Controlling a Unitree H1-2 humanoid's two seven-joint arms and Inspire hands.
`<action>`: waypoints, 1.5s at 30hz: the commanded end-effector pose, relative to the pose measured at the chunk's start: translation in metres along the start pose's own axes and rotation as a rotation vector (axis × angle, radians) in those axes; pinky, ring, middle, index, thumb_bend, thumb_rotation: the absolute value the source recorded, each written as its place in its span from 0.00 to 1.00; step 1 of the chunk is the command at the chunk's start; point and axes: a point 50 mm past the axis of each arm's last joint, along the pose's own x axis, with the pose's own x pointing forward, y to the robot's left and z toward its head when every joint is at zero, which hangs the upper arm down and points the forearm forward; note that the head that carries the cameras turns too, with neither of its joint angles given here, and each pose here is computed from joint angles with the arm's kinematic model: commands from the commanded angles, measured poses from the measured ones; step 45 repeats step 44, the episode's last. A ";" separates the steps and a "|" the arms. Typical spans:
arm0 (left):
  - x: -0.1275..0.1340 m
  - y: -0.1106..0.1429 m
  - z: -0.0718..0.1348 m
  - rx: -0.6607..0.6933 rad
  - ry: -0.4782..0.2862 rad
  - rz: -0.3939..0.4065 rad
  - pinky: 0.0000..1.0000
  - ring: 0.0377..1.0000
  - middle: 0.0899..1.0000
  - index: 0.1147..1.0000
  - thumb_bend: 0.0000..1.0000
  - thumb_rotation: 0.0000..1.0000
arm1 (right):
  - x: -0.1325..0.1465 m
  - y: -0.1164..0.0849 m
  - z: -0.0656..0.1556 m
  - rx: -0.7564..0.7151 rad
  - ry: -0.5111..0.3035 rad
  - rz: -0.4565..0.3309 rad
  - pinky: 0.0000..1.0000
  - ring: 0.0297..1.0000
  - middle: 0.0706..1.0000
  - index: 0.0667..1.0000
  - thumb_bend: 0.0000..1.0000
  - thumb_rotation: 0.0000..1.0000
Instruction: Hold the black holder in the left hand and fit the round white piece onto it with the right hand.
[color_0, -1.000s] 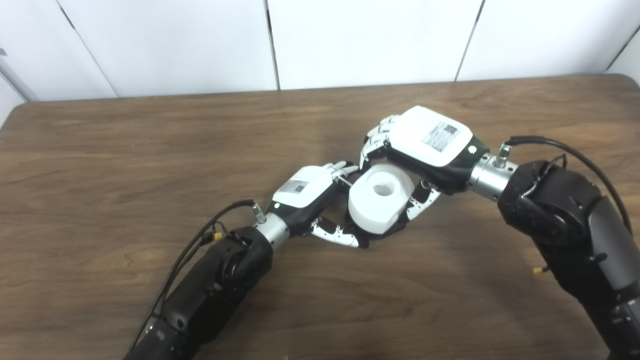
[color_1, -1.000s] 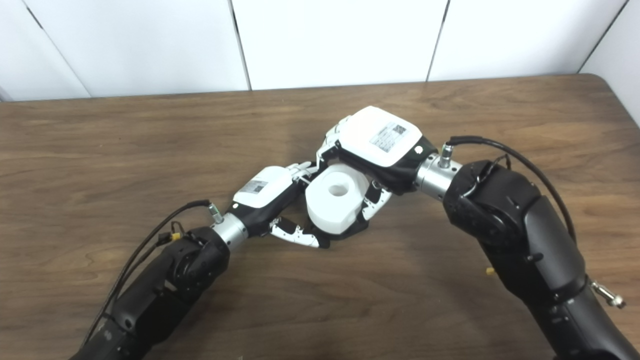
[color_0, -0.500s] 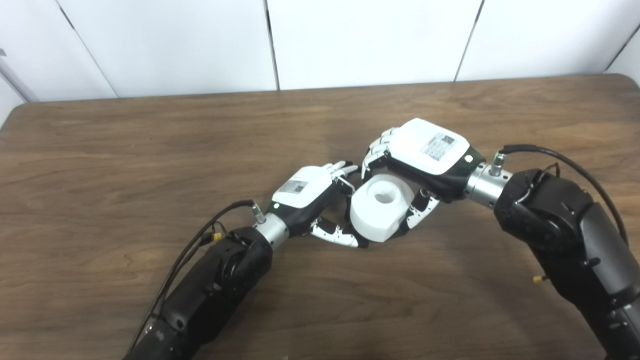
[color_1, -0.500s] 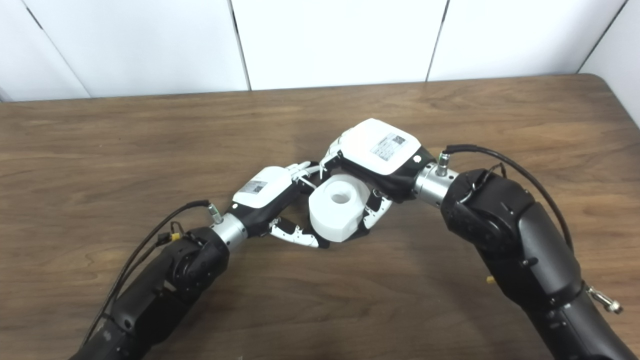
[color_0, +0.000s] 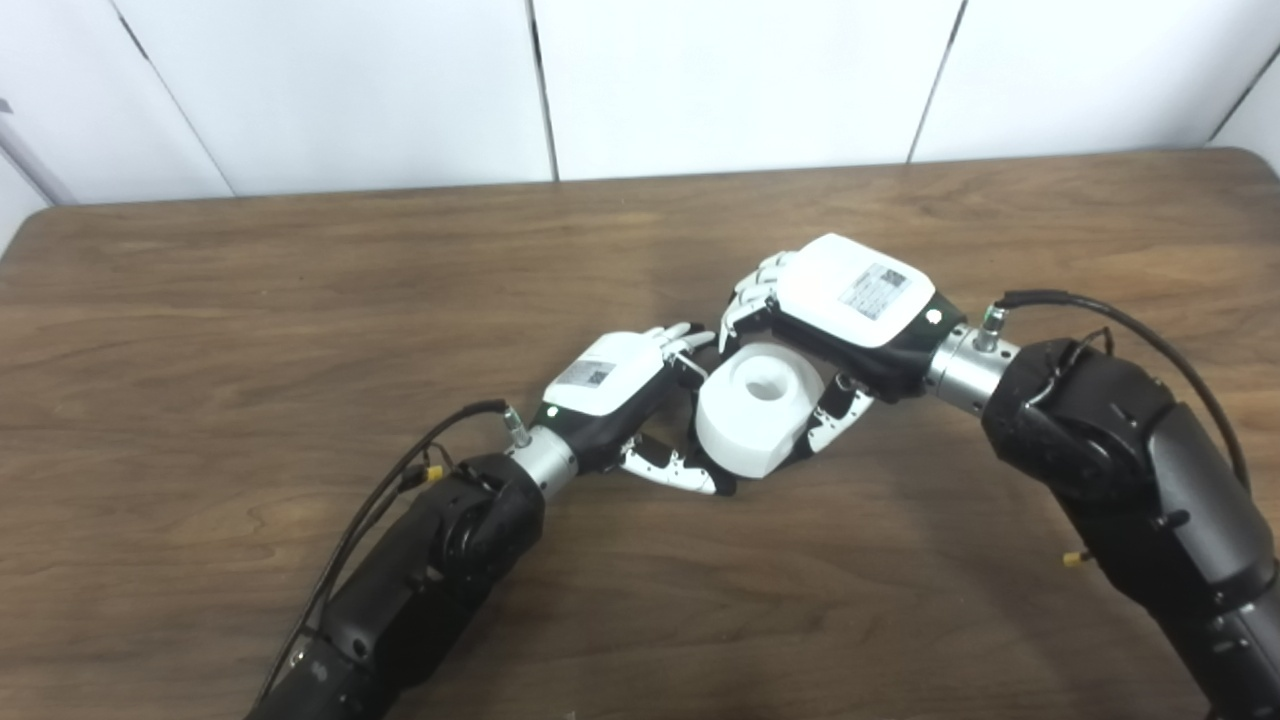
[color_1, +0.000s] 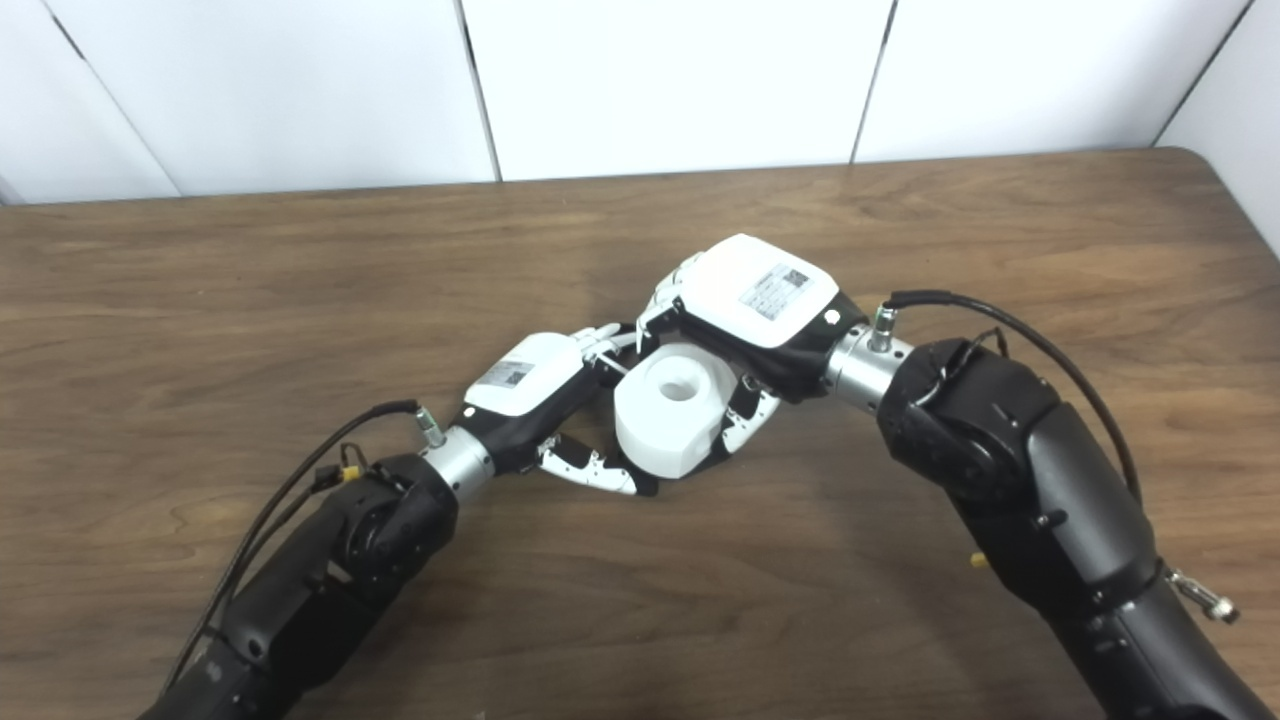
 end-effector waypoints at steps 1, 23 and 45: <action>-0.025 -0.041 -0.023 -0.020 0.121 -0.200 0.92 0.97 0.92 0.42 0.52 0.07 | 0.004 -0.001 -0.003 -0.030 0.026 0.033 0.80 0.77 0.67 0.45 0.53 0.14; -0.026 -0.040 -0.025 -0.019 0.130 -0.209 0.93 0.97 0.92 0.42 0.52 0.07 | -0.005 -0.019 -0.003 -0.038 0.070 0.003 0.73 0.76 0.83 1.00 0.99 0.32; -0.027 -0.038 -0.031 -0.014 0.135 -0.206 0.92 0.97 0.92 0.42 0.52 0.07 | -0.041 -0.044 -0.045 0.034 0.288 0.113 0.54 0.70 0.75 0.78 0.91 0.07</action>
